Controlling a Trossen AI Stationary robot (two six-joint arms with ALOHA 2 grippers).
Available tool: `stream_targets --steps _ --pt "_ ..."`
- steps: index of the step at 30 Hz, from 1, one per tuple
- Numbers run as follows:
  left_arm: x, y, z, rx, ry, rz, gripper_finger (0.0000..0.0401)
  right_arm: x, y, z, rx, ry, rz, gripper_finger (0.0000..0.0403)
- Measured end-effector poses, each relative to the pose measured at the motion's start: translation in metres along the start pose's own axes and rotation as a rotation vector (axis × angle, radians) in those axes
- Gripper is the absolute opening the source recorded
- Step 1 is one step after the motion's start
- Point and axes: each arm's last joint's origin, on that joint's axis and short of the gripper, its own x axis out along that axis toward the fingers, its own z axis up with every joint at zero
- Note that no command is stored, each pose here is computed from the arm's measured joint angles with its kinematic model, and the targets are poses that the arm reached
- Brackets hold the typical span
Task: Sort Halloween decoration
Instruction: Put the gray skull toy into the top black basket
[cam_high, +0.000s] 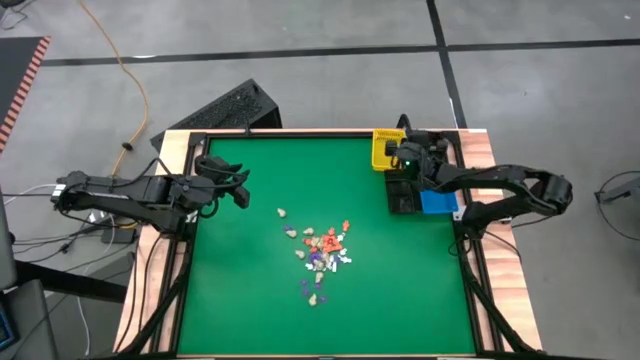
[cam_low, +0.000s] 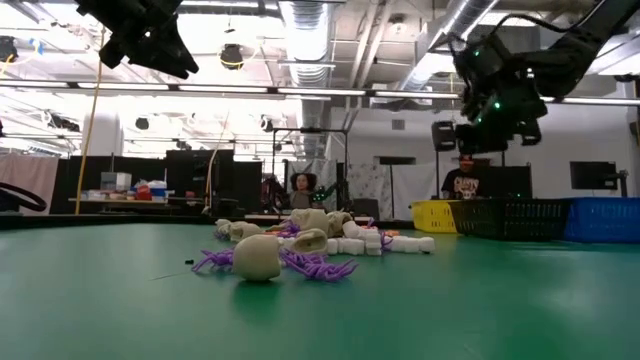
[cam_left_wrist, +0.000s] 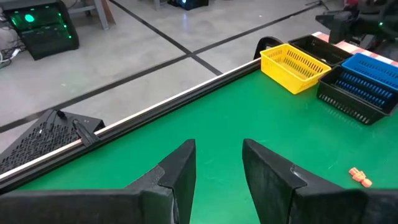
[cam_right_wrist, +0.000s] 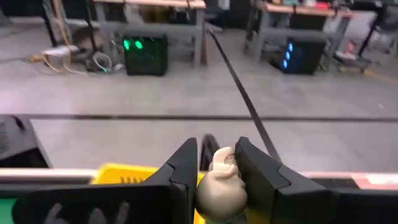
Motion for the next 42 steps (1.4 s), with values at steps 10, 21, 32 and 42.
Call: stream_targets --steps 10,21,32,42 --pt "0.0 0.0 0.0 0.0 0.0 0.0 0.0121 0.026 -0.019 -0.016 0.095 0.176 -0.043 0.0109" --pt "0.0 0.0 0.0 0.0 0.004 -0.007 0.0121 0.045 -0.041 -0.023 0.15 0.377 -0.026 0.011" --pt "0.0 0.0 0.0 -0.008 0.004 -0.007 0.0121 0.045 -0.041 -0.023 0.155 0.392 -0.009 0.0191" --pt "0.0 0.0 0.0 -0.008 0.004 -0.007 0.0121 0.038 -0.021 0.004 0.113 0.32 0.143 0.0223"
